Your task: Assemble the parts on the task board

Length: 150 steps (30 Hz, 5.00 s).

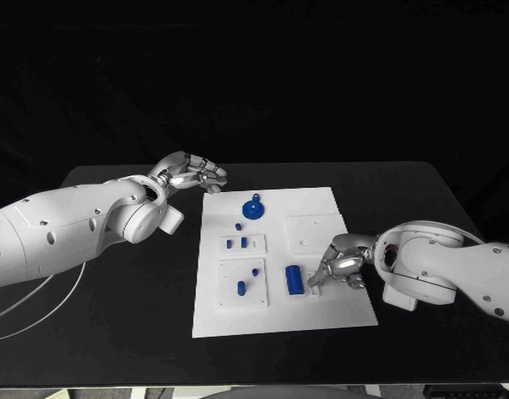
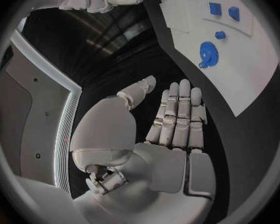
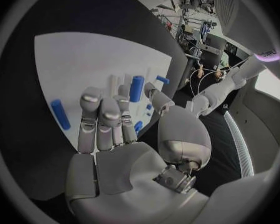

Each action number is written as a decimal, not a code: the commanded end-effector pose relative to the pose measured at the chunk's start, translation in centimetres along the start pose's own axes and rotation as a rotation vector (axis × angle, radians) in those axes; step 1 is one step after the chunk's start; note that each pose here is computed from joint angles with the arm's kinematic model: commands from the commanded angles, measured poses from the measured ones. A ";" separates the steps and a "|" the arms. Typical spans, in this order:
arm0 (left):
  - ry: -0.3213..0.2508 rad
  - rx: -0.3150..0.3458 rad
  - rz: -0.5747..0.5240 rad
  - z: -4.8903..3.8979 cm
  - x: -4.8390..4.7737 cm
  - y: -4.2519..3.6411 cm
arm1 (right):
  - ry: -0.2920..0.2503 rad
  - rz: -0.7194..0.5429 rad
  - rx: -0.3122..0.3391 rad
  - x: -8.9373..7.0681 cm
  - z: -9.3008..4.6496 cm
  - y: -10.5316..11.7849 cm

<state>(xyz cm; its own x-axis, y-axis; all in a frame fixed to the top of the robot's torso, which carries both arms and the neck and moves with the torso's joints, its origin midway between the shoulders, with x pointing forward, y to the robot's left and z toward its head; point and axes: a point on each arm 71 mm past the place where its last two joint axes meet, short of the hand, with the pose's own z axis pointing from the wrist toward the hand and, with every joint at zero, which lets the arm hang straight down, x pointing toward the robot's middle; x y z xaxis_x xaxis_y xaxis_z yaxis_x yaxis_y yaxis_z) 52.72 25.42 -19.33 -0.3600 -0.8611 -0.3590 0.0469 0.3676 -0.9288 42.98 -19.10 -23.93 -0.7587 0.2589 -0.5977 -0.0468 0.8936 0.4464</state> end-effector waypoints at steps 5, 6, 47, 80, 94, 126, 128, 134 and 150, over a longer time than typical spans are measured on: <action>0.013 0.016 -0.007 0.10 0.27 -0.22 | -0.143 0.020 -0.022 -5.0 -2.1 -1.4; 0.013 0.017 -0.007 0.12 0.29 -0.23 | -0.152 0.017 -0.009 -5.6 -2.4 -1.9; 0.021 0.015 -0.009 0.09 0.40 -0.25 | -0.076 -0.126 0.272 -3.1 -1.0 -8.2; 0.021 0.007 -0.010 -0.08 0.16 -0.10 | -0.053 -0.090 0.254 -1.5 0.4 -8.3; 0.022 0.003 -0.009 -0.08 0.12 -0.05 | -0.095 -0.036 0.225 -3.2 -1.9 -7.8; 0.028 0.006 -0.011 -0.05 0.31 -0.13 | 0.052 0.041 0.077 1.6 1.7 -0.8; 0.028 0.005 -0.011 -0.07 0.29 -0.12 | 0.046 0.034 0.078 1.7 1.8 -0.8; 0.029 0.005 -0.011 -0.09 0.28 -0.11 | 0.044 0.028 0.080 1.7 2.0 -0.8; 0.031 0.002 -0.012 -0.14 0.25 -0.08 | 0.037 0.024 0.071 1.7 2.2 -0.5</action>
<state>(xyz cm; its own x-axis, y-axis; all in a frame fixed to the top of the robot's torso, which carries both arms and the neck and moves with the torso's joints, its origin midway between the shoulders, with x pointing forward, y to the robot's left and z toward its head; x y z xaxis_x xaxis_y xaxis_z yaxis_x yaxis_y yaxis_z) 52.56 25.43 -19.38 -0.3750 -0.8570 -0.3534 0.0415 0.3653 -0.9300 43.13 -18.62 -26.68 -0.7850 0.2703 -0.5573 0.0293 0.9150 0.4025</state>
